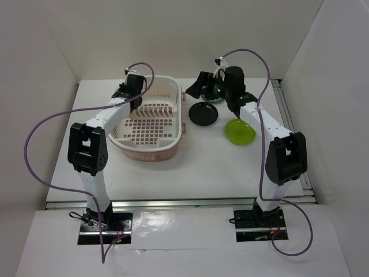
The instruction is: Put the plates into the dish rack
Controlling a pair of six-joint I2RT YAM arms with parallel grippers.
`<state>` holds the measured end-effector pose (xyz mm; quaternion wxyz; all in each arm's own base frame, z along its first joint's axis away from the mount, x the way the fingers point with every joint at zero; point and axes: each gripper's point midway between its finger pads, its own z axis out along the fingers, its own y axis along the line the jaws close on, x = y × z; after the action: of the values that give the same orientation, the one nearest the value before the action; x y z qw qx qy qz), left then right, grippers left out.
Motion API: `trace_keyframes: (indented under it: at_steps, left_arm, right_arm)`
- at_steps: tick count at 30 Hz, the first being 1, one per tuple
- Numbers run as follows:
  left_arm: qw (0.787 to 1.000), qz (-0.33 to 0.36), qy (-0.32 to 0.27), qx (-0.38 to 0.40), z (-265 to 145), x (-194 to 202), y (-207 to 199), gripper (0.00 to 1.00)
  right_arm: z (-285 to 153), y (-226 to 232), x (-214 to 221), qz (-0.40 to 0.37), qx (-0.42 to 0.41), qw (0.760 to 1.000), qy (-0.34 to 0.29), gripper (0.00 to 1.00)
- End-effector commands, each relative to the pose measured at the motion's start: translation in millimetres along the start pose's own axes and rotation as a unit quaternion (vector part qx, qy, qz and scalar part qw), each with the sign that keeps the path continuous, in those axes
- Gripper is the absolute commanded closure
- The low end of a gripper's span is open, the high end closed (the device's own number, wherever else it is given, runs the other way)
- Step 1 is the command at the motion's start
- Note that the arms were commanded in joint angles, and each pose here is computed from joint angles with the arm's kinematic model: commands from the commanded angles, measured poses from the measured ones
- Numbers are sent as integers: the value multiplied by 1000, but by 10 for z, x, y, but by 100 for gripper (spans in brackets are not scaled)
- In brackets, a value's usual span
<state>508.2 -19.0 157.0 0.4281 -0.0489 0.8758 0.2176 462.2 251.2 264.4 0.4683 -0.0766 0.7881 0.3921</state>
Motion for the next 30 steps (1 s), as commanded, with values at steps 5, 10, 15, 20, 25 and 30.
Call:
trace_keyframes:
  at_steps: [5, 10, 15, 20, 25, 30]
  left_arm:
    - [999, -33, -11, 12, -22, -151, -28, 66]
    - [999, -34, -11, 7, -21, -151, -12, 57]
    - [999, -42, -24, 14, -104, -282, 21, 54]
    - [996, -63, -54, 36, -314, -547, 82, 40]
    - [991, -85, -77, 65, -609, -780, 169, 3]
    - [979, -121, -109, 123, -1058, -962, 250, 0]
  right_arm:
    - [53, 129, -205, -14, -23, 999, -20, 0]
    - [47, 164, -234, -16, -29, 999, -22, 0]
    - [47, 188, -248, -18, -35, 999, -24, 0]
    - [82, 71, -183, -18, -14, 1000, -19, 0]
    - [62, -457, -206, -3, 49, 998, -26, 0]
    - [-258, -1522, -428, 45, 122, 990, -60, 0]
